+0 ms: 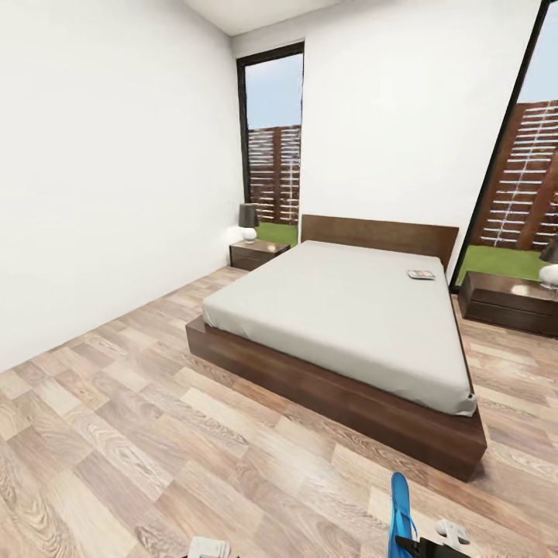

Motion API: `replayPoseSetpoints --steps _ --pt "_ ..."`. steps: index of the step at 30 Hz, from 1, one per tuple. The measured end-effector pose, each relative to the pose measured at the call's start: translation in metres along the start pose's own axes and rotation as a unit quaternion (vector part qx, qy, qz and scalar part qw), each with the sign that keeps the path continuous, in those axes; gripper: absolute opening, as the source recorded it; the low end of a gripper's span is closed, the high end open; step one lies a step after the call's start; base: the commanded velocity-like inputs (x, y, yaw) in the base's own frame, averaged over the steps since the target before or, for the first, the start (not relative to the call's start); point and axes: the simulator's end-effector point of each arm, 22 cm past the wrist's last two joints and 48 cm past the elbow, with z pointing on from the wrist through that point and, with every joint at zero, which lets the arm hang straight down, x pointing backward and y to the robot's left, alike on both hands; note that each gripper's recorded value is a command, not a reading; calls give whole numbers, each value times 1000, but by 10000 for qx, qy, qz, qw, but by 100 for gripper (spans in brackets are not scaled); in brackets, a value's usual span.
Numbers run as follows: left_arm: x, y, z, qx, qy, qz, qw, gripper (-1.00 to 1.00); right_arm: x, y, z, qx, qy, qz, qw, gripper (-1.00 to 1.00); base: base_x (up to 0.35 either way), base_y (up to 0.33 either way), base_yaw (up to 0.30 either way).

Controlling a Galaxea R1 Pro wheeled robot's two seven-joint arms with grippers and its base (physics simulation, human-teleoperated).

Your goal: In the bedroom, move the book from the bed onto either nightstand, and place the two sandals side by side next to the bed.

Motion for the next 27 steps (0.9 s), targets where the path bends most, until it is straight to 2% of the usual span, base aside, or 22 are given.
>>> replayPoseSetpoints --steps 27 --pt "0 -5 1 34 -4 -10 10000 100 1 1 1 1 7 -3 10000 -100 0 0 -241"
